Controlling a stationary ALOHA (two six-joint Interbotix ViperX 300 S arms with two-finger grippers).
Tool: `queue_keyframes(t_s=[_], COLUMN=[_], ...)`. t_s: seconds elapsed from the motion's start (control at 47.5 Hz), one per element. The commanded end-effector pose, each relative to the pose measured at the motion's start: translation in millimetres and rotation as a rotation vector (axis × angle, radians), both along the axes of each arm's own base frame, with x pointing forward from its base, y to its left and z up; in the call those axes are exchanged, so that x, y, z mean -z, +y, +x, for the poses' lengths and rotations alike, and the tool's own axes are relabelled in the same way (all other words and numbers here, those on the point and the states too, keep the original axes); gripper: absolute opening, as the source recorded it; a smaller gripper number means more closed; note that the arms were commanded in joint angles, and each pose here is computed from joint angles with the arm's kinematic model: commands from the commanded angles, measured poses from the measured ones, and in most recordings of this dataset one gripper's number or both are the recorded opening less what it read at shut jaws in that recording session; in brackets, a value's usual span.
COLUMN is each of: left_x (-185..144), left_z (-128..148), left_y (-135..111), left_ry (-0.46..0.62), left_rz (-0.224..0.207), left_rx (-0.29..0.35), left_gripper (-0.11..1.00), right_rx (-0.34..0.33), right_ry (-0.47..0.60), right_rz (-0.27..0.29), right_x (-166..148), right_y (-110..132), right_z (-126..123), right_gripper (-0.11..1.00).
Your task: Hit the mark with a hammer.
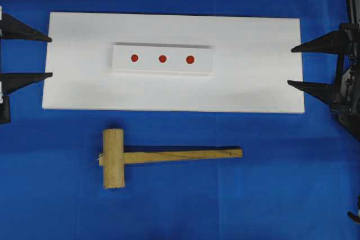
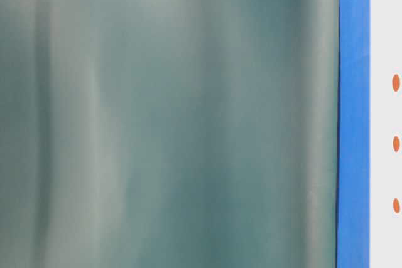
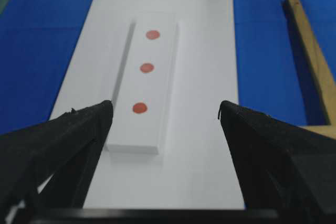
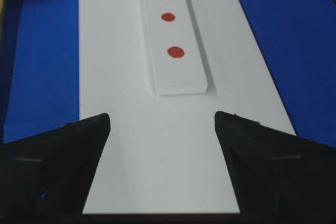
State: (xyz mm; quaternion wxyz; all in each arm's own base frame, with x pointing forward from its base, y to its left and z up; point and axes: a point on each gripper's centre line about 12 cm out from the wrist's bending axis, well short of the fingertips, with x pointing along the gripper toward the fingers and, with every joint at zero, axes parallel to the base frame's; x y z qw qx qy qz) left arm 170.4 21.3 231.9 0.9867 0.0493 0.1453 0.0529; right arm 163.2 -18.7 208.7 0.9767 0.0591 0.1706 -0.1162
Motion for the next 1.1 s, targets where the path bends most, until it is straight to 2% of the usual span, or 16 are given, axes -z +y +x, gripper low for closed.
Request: queue_keyframes(t_s=[0.0, 0.169, 1.075], left_x=[-2.2, -1.6, 0.9], left_z=[-1.2, -3.6, -4.1], left_y=[-0.7, -1.0, -1.1], left_ry=[-0.008, -0.010, -0.004], left_rz=[0.010, 0.019, 0.018], left_rx=[0.006, 0.008, 0.008], left_gripper=[0.80, 0.80, 0.80], right_rx=[-0.001, 0.000, 0.028], right_ry=[-0.010, -0.010, 0.000], right_rz=[0.003, 0.004, -0.001], right_x=[-3.9, -3.9, -3.0], right_y=[0.2, 0.2, -3.3], right_z=[1.5, 1.5, 0.4], right_gripper=[0.76, 0.71, 0.72])
